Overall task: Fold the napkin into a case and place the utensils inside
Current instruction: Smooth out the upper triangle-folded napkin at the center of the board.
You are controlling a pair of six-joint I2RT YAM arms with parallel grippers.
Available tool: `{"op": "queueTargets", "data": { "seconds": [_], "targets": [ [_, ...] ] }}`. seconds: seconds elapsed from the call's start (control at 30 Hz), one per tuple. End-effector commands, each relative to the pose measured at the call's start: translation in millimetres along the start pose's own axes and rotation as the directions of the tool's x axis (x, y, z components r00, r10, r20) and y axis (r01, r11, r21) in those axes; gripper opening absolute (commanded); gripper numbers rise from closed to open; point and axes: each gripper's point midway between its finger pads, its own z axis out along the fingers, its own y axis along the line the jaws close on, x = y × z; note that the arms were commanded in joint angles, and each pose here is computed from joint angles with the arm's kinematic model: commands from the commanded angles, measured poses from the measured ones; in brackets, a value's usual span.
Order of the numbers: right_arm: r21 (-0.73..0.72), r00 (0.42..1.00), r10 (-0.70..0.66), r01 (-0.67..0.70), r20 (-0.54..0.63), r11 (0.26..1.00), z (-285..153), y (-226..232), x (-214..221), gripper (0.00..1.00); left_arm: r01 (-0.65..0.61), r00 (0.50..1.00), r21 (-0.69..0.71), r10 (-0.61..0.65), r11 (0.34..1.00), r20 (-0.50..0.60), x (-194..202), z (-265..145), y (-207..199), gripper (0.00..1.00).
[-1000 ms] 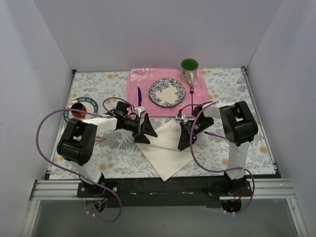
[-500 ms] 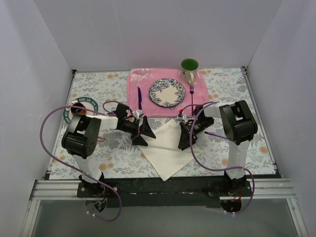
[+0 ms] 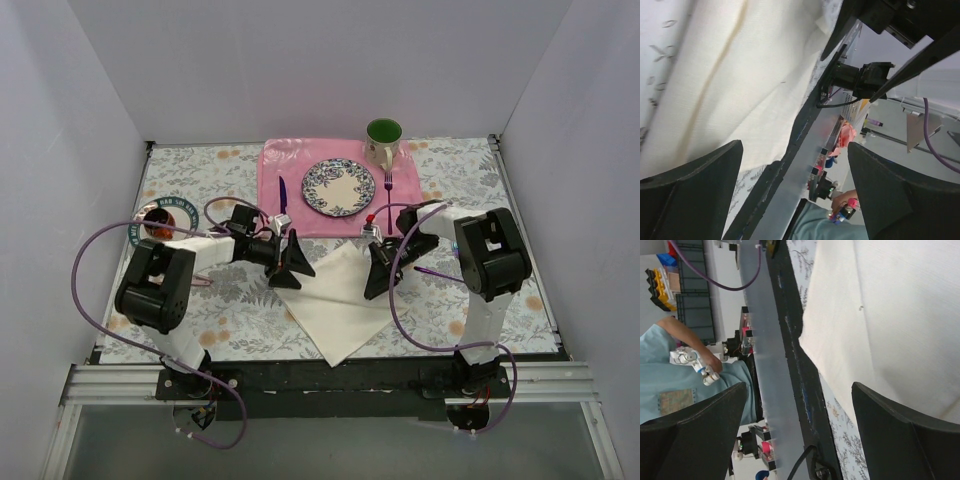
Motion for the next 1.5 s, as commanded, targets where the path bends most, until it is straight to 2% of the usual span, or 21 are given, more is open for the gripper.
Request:
{"op": "queueTargets", "data": {
  "seconds": [0.0,0.13,0.33,0.43,0.57,0.63,0.73,0.77,0.8,0.83,0.9,1.03,1.13,1.3,1.47],
  "targets": [
    [-0.105,0.993,-0.103,0.109,0.064,0.988,-0.5,44.1,-14.6,0.95,-0.202,0.979,0.112,0.2,0.973,0.026,7.0,-10.2,-64.0,0.84],
    [-0.155,0.993,-0.109,0.116,0.049,0.981,10.9,55.0,-19.4,0.95,-0.198,0.98,0.121,0.199,0.973,0.003,12.6,2.7,-68.8,0.79],
    [-0.238,0.992,-0.125,0.127,0.02,0.963,29.7,60.1,-26.5,0.96,-0.095,0.995,0.07,0.096,0.993,-0.019,9.2,12.8,-39.1,0.67],
    [-0.262,0.991,-0.136,0.134,0.011,0.956,38.8,61.7,-26.5,0.96,-0.047,0.999,0.019,0.047,0.999,-0.026,6.3,15.7,-20.4,0.56],
    [-0.275,0.992,-0.128,0.123,0.0,0.954,44.6,60.9,-27.8,0.97,-0.005,0.999,-0.026,0.003,1.0,-0.047,8.5,19.2,-1.9,0.51],
    [-0.264,0.996,-0.089,0.08,-0.022,0.961,46.7,57.7,-30.9,0.99,0.025,0.998,-0.031,-0.026,0.999,-0.057,12.3,20.8,4.3,0.53],
    [-0.224,0.989,-0.147,0.142,-0.007,0.964,46.2,56.8,-41.5,0.99,0.031,0.998,-0.032,-0.033,0.999,-0.059,12.7,21.0,5.8,0.63],
    [-0.195,0.999,-0.047,0.041,-0.028,0.98,44.9,57.3,-39.5,0.99,0.026,0.997,-0.012,-0.027,1.0,-0.067,13.6,19.6,1.3,0.67],
    [-0.122,0.996,-0.089,0.086,-0.021,0.989,40.8,60.3,-40.2,0.99,0.002,0.998,0.009,-0.002,1.0,-0.062,12.9,17.2,-6.3,0.68],
    [-0.068,0.981,-0.193,0.195,0.027,0.979,41.0,54.2,-54.5,0.99,-0.012,0.998,0.025,0.013,1.0,-0.06,13.0,15.8,-11.8,0.69],
    [-0.014,0.977,-0.2,0.202,0.072,0.979,36.6,62.3,-55.6,0.99,-0.044,0.998,0.037,0.045,0.998,-0.041,13.3,12.0,-19.5,0.69],
    [-0.035,0.967,-0.231,0.235,0.107,0.971,42.1,62.7,-60.3,0.99,-0.043,0.999,0.012,0.043,0.999,-0.026,15.1,10.8,-11.5,0.65],
    [-0.067,0.976,-0.194,0.202,0.102,0.977,52.6,64.3,-57.3,0.99,-0.032,0.999,0.021,0.033,0.999,-0.028,17.2,12.2,-9.3,0.61],
    [-0.113,0.973,-0.219,0.226,0.07,0.968,73.6,66.9,-53.9,0.99,-0.037,0.999,0.029,0.038,0.999,-0.021,12.5,11.6,-6.6,0.6],
    [-0.121,0.98,-0.191,0.197,0.056,0.973,89.0,57.8,-50.4,0.99,0.026,0.999,0.007,-0.025,1.0,-0.03,16.0,13.1,15.3,0.61]
  ]
}}
